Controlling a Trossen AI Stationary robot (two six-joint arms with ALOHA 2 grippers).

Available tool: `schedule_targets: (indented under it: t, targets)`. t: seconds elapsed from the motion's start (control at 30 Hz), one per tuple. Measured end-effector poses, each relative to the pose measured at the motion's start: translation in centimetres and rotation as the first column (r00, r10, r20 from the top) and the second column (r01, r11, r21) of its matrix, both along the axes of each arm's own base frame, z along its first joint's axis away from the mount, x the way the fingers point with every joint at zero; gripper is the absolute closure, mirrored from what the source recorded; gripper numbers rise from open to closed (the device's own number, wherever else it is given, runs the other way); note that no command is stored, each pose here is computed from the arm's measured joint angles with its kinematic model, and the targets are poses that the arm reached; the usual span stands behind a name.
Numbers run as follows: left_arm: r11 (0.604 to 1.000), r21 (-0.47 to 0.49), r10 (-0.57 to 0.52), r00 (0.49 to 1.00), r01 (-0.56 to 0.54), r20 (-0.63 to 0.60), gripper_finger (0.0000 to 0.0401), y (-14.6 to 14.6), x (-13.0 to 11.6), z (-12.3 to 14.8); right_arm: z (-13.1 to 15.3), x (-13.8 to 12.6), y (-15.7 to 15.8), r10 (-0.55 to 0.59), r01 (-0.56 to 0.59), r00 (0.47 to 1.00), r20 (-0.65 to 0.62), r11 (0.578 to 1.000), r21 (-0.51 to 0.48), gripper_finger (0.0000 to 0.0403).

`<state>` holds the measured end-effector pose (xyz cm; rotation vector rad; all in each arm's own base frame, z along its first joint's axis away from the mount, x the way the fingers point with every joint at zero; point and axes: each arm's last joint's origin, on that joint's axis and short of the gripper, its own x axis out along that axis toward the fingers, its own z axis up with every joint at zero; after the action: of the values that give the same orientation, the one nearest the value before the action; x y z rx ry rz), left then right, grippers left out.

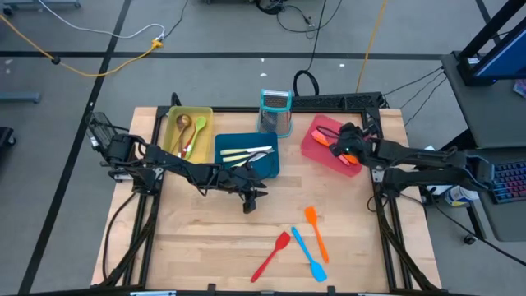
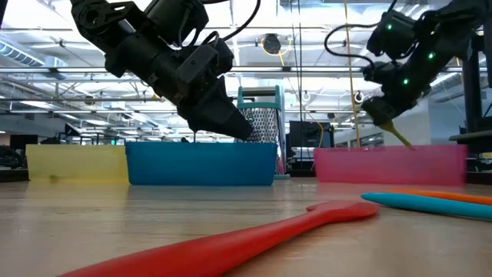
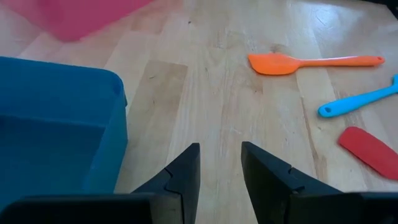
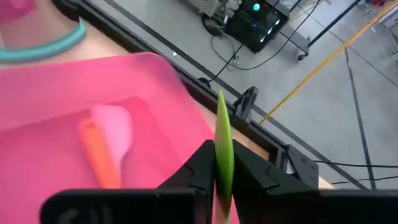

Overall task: Pick & Place Kitchen Items
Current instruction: Put the green spatula into the red bin, then put the orange spatula into the red bin

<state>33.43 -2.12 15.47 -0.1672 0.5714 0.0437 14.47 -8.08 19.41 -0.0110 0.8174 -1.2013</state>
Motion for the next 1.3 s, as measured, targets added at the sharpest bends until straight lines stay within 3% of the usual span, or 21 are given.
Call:
schedule_targets:
  t: [0.23,0.37,0.67,0.87,1.17,1.3]
  targets:
    - [1.000,0.024,-0.011,0.992,0.014,-0.129,0.0281,0.1,-0.9,-0.8,-1.7,0.8,-0.4,0.105,-0.104,0.993,0.057,0.994,-0.024,0.0340]
    - [1.000,0.013,0.003,0.979,0.000,-0.205,0.0281,0.1,-1.5,-1.1,-3.5,0.0,0.0,0.091,-0.091,0.995,0.028,0.996,0.015,0.0319]
    - [1.000,0.002,0.008,0.989,-0.008,-0.147,0.0281,0.1,-1.1,-0.6,-4.9,-0.5,0.5,0.125,-0.133,0.989,0.083,0.986,0.097,0.0248]
    - [0.999,-0.020,0.023,0.991,-0.026,-0.135,0.0281,0.1,-1.0,-0.5,-4.3,0.2,0.4,0.197,-0.202,0.975,0.098,0.979,0.036,0.0218]
    - [0.999,-0.020,0.024,0.990,-0.027,-0.136,0.0281,0.1,-1.0,-0.5,-3.2,0.3,-0.7,0.072,-0.056,0.988,0.140,0.992,-0.116,0.0216]
    - [0.999,-0.021,0.023,0.990,-0.026,-0.136,0.0281,0.1,-1.0,-0.6,-3.2,0.1,-1.0,0.057,-0.041,0.987,0.148,0.993,-0.107,0.0216]
